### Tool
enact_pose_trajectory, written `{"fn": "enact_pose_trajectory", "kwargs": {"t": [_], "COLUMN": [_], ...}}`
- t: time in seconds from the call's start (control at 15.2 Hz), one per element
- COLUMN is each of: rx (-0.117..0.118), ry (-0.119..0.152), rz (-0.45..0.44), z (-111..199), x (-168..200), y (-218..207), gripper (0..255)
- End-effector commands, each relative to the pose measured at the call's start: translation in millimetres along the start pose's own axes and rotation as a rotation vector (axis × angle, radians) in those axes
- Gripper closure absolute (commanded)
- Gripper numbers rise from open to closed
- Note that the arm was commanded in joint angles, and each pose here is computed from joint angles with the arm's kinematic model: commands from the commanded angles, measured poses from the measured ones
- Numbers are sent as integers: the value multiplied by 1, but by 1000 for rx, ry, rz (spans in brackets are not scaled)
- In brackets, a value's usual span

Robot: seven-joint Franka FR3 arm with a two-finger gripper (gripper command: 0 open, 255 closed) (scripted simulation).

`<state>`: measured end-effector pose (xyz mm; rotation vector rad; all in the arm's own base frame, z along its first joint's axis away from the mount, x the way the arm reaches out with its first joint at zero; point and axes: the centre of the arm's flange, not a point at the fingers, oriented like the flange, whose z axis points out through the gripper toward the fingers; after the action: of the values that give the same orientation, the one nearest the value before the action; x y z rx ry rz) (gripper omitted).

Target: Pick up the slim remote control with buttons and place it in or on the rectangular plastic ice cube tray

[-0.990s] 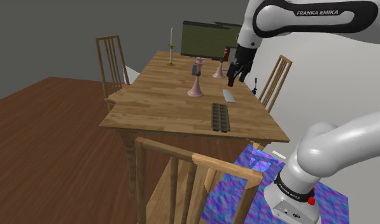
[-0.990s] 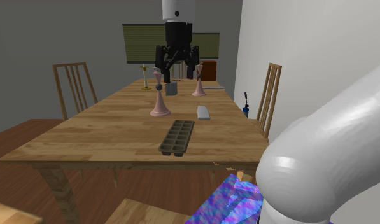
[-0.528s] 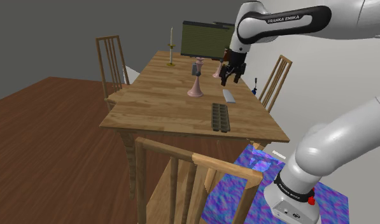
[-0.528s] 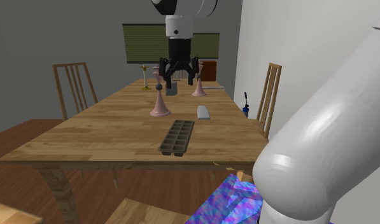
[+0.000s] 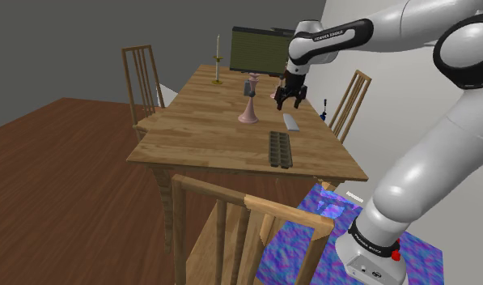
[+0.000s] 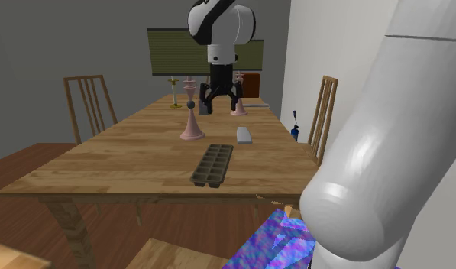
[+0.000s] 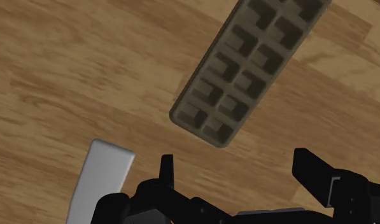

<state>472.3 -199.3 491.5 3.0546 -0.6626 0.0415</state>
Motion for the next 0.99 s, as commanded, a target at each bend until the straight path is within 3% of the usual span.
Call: {"fn": "enact_pose_trajectory", "kwargs": {"t": [0.0,0.92], "rx": [-1,-2], "ry": [-3,-31], "rz": [44,340], "z": [13,101], "x": [20,131], "y": [11,133], "gripper": [0,0]}}
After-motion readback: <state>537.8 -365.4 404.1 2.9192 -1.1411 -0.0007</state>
